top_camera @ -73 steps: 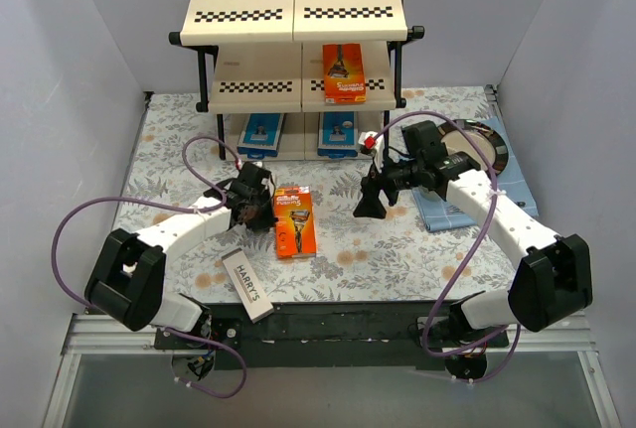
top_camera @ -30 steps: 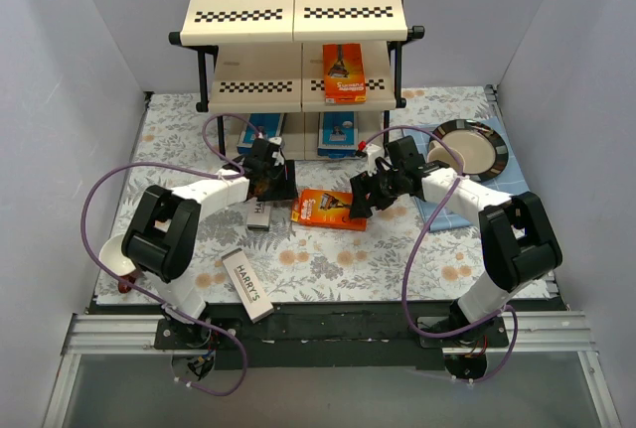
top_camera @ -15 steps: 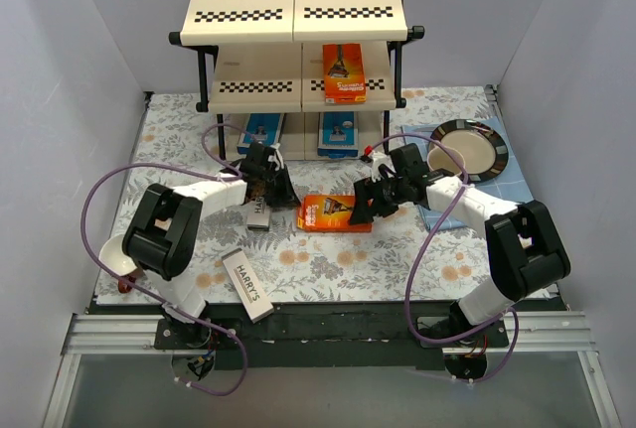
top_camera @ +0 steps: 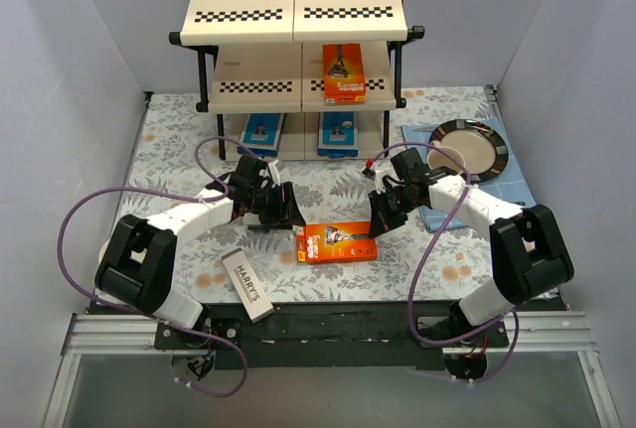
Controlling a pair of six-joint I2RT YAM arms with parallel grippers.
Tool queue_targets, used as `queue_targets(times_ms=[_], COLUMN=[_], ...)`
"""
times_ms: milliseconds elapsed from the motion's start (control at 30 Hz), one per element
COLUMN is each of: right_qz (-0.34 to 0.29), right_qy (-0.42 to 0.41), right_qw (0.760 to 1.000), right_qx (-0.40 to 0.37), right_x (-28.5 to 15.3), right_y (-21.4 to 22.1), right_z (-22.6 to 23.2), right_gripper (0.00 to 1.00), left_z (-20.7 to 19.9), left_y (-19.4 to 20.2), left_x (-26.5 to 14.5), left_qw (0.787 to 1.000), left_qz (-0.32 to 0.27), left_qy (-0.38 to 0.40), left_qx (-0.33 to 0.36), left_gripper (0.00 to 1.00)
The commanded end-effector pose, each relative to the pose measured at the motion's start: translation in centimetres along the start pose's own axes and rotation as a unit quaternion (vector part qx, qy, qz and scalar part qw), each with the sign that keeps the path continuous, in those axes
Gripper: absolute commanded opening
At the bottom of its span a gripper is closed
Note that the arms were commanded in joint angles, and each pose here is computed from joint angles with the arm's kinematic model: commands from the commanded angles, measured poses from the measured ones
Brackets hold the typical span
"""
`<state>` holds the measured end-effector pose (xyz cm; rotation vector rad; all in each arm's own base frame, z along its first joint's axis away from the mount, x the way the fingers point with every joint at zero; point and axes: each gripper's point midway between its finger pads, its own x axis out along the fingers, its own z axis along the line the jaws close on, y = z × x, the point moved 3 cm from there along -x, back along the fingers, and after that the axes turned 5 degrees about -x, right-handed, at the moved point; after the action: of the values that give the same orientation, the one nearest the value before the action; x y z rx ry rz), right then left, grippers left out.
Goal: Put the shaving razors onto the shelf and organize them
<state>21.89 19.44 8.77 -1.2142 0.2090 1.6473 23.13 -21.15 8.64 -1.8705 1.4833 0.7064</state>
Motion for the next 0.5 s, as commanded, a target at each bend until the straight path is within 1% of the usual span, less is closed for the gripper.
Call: queue_targets(times_ms=[0,33,100,133,200,233,333,433,467], right_qz=[0.015,0.019,0.028,0.036,0.042,0.052,0.090,0.099,0.098], right_qy=[-0.028,-0.032,-0.042,-0.049,-0.041,-0.048,-0.038,0.004,0.040], right_qw=[0.999,0.999,0.998,0.997,0.996,0.994,0.992,0.993,0.992], right_qx=[-0.024,-0.025,-0.031,-0.048,-0.066,-0.079,-0.080,-0.066,-0.064], right_x=[-2.2,-2.1,-1.9,-1.6,-1.4,-1.0,0.3,1.3,1.6], right_y=[1.6,2.1,3.7,4.1,4.5,4.7,5.9,6.0,5.8], right_z=[2.1,2.4,3.2,4.0,4.6,5.2,5.5,4.2,3.1], right_gripper=[0.01,0.01,0.01,0.01,0.01,0.01,0.01,0.01,0.01], left_z=[-2.4,-3.4,-3.2,-3.3,-3.2,-3.6,-3.5,-3.3,-3.1], left_y=[-4.9,-5.8,-6.4,-7.0,-7.6,-7.7,-7.8,-7.3,-7.0], left_x=[-1.1,-1.2,-0.2,0.1,1.0,1.3,2.1,2.3,2.3], left_qw=[0.990,0.986,0.984,0.982,0.985,0.985,0.988,0.989,0.989], left_qz=[-0.085,-0.095,-0.090,-0.099,-0.096,-0.093,-0.088,-0.080,-0.077], left_qy=[0.008,0.024,0.026,0.024,0.022,0.034,0.040,0.045,0.046], left_qx=[0.112,0.136,0.154,0.159,0.144,0.143,0.119,0.120,0.119], left_gripper=[0.47,0.47,0.46,0.46,0.44,0.43,0.40,0.38,0.38])
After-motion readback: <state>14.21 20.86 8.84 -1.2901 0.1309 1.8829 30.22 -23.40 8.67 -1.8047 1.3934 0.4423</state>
